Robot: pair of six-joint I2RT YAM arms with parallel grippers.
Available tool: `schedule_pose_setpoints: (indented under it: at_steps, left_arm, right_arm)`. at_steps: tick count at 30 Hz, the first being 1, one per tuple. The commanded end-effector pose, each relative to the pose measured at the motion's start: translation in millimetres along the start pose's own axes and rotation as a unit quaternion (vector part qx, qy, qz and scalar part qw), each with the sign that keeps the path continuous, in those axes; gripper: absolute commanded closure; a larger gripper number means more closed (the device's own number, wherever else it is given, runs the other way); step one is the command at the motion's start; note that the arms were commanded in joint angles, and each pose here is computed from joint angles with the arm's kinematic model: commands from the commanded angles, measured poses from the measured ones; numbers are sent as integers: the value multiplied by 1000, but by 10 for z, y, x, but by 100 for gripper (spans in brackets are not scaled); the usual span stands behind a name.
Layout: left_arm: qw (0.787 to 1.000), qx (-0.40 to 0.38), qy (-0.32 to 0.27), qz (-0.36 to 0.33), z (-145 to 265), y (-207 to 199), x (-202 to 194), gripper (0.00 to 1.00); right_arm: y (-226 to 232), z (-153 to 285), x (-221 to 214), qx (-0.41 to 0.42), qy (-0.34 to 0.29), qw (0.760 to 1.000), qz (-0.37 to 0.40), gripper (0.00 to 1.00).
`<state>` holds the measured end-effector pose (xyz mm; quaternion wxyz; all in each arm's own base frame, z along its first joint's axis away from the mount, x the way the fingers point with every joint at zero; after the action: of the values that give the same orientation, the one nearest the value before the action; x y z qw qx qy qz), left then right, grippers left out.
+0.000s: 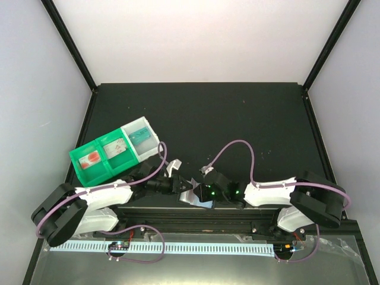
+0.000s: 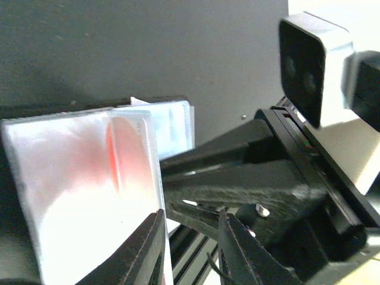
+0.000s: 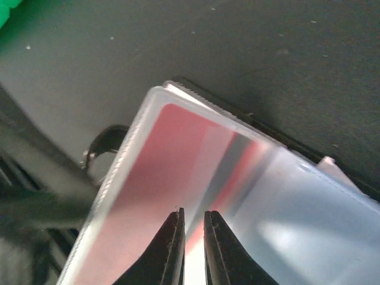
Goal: Take the credit cards out of the card holder
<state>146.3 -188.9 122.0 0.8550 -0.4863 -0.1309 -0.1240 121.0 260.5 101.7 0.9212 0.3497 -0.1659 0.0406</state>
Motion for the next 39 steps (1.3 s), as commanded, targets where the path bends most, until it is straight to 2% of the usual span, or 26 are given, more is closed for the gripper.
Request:
schedule_pose_setpoints:
  at_steps: [1,16,23,33,39]
  left_arm:
    - [1000,-3,4,-6,-75,-135,35,72]
    - [999,-20,44,-9,-352,-212,7,72]
    - [999,-24,45,-12,-383,-235,28,71]
    - [998,-38,48,-16,-388,-273,33,65]
    - [999,-22,41,-23,-371,-250,36,64]
  right_arm:
    - [-99,21,2,-14,-34,999,-7,89]
    - [-342,415,-19,-31,-103,994,-37,87]
    - [-339,650,17,-8,-140,989,-45,86]
    - [-288,734,29,17,-145,988,-44,85]
    - [-255,693,20,26,-132,990,-44,85]
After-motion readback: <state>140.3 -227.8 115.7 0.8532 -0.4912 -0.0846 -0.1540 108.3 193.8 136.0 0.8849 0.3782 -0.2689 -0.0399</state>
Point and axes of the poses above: each gripper's point midway between its finger pads, its own z axis back along the fingers, its own y axis along the line the jaws close on, x = y × z, the point moved 9 cm from there along z, back along the fingers, and after that the axes turned 10 degrees about -z, right-handed, at the moved point
